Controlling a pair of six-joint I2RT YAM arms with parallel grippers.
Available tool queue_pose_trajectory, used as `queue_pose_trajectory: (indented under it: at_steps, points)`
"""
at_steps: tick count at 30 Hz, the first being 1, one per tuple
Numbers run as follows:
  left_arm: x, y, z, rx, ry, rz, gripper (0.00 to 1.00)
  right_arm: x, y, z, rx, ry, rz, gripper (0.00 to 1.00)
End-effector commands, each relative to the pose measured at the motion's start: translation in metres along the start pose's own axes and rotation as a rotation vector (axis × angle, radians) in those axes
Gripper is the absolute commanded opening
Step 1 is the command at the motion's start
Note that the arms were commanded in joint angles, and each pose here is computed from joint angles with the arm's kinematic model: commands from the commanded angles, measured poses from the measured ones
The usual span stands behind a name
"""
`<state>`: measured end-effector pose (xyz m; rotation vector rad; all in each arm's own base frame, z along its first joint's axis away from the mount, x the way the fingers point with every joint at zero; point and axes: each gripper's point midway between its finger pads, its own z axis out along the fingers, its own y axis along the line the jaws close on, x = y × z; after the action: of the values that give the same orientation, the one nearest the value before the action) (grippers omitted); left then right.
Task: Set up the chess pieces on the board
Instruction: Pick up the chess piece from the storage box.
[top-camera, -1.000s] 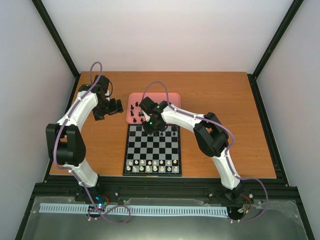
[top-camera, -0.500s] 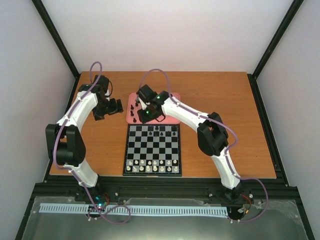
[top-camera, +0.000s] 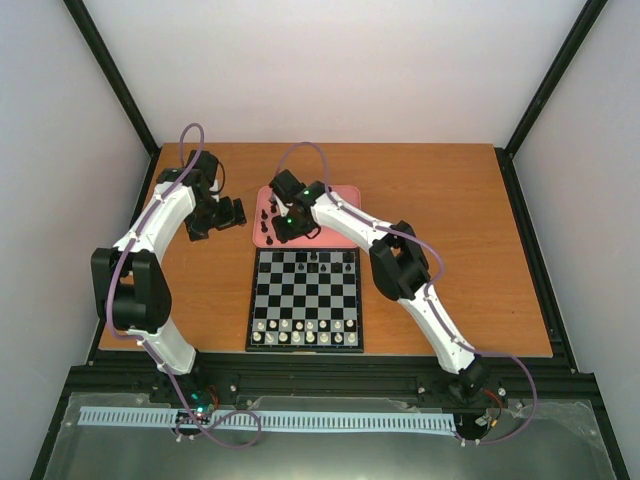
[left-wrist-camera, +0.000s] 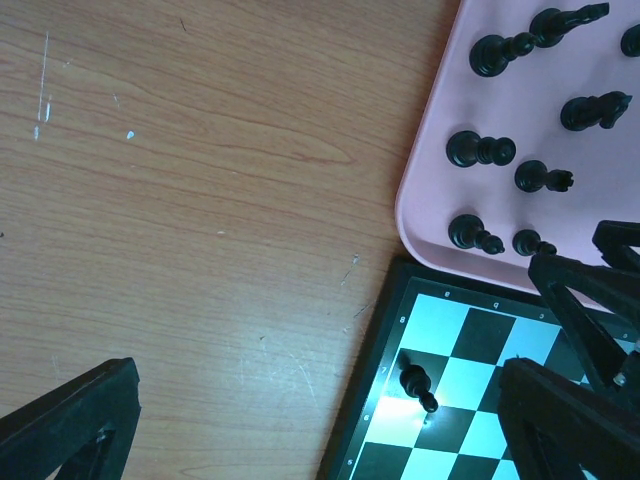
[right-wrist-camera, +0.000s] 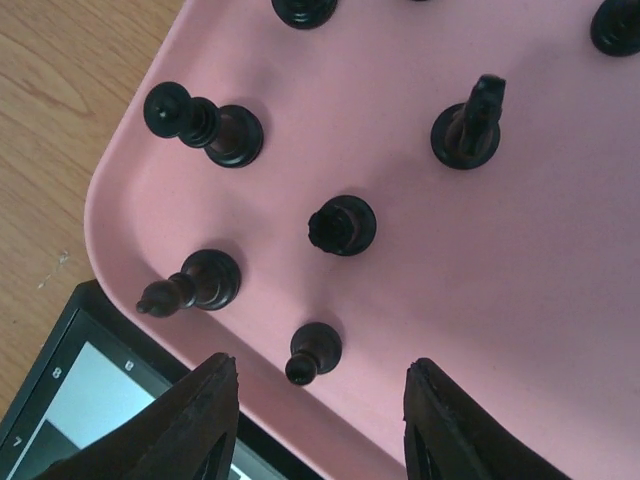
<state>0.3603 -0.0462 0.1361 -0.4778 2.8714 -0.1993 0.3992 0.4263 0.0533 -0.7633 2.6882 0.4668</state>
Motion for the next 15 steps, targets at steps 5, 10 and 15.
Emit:
queue_pose_trajectory:
  at_steps: [5,10,15]
  points:
    - [-0.006,-0.003,-0.006,0.007,-0.024,-0.002,1.00,-0.012,0.004,0.008,-0.024,-0.019,-0.018,0.40]
    - [-0.006,-0.003,-0.005,0.004,-0.021,-0.002,1.00,-0.006,0.001,0.015,-0.022,0.009,-0.014,0.34]
    - [-0.006,-0.002,-0.001,0.001,-0.016,-0.003,1.00,0.002,0.000,0.017,-0.021,0.040,-0.017,0.27]
